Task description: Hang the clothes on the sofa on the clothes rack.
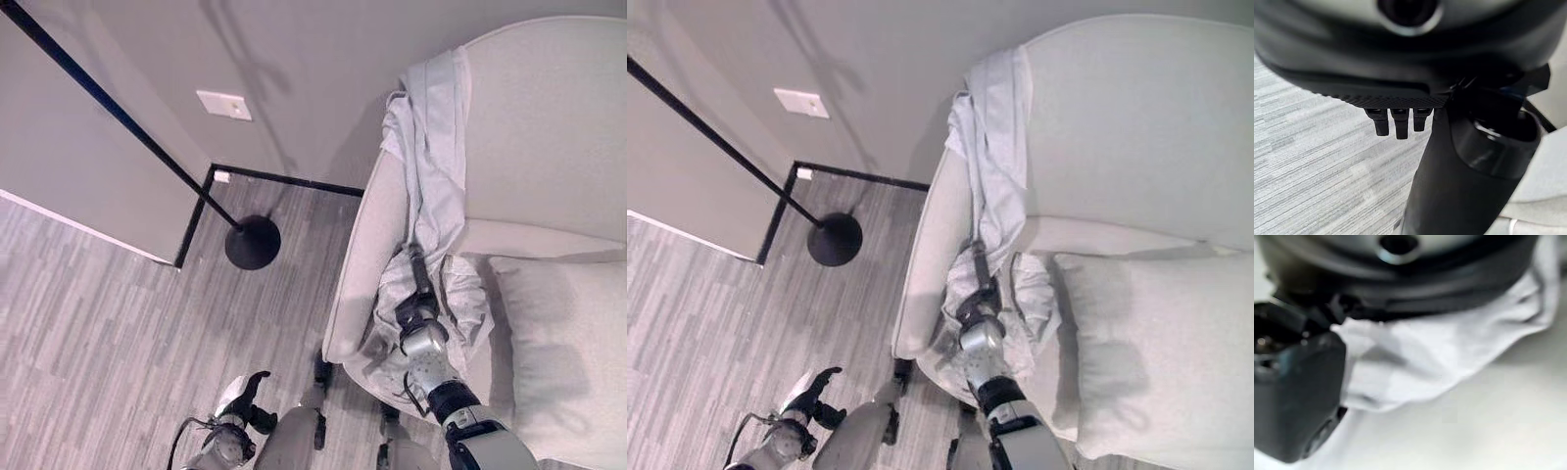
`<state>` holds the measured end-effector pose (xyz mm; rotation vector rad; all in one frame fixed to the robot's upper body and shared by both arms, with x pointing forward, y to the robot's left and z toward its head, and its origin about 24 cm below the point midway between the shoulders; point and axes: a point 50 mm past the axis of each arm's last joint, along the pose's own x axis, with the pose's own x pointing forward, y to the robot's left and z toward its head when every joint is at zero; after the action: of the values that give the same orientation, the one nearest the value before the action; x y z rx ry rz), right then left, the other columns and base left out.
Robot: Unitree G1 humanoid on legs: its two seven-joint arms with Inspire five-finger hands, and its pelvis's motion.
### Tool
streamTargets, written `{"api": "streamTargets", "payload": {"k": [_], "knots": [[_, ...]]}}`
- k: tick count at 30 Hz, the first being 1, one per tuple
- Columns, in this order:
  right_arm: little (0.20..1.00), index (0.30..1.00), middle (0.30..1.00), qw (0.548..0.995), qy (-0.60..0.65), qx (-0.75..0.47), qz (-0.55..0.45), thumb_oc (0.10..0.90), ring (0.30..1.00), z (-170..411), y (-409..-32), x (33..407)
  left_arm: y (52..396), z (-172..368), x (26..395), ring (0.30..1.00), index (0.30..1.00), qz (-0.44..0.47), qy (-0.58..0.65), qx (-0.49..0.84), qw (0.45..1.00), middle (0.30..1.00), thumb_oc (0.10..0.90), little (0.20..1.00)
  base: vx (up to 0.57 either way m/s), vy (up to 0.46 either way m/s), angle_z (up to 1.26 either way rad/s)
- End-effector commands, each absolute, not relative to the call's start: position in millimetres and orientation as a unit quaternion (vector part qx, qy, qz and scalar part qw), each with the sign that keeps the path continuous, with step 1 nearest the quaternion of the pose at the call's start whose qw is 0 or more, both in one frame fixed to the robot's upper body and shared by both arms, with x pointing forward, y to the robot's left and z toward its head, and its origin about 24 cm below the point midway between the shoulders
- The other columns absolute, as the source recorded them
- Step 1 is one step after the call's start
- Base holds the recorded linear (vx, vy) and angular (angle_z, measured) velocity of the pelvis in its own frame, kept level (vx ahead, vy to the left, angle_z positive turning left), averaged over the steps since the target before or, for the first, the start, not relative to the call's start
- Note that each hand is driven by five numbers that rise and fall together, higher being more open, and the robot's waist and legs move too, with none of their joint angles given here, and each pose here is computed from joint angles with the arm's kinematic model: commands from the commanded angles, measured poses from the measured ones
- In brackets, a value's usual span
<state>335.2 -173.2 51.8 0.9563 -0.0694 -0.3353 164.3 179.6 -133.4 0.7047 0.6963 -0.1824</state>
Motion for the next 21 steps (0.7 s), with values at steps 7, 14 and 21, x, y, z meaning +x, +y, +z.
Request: {"api": "streamTargets", "payload": {"k": [7, 14, 21], "knots": [[0.300, 0.300, 0.300, 0.772, -0.381, 0.497, -0.113, 0.400, 0.300, 189, -204, 315, 176, -139, 149, 0.900, 0.900, -0.109, 0.343, 0.335, 0.871, 0.900, 0.800, 0.900, 0.09, -0.019, 0.09], [0.300, 0.300, 0.300, 0.771, -0.426, 0.463, -0.098, 0.400, 0.300, 213, -216, 305, 182, -122, 166, 0.900, 0.900, -0.079, 0.304, 0.300, 0.901, 0.900, 0.800, 0.900, 0.02, -0.015, 0.08], [0.300, 0.300, 0.300, 0.798, -0.451, 0.395, -0.068, 0.400, 0.300, 244, -219, 307, 190, -83, 202, 0.900, 0.900, 0.003, 0.216, 0.207, 0.954, 0.900, 0.800, 0.900, 0.00, -0.004, -0.01]]}}
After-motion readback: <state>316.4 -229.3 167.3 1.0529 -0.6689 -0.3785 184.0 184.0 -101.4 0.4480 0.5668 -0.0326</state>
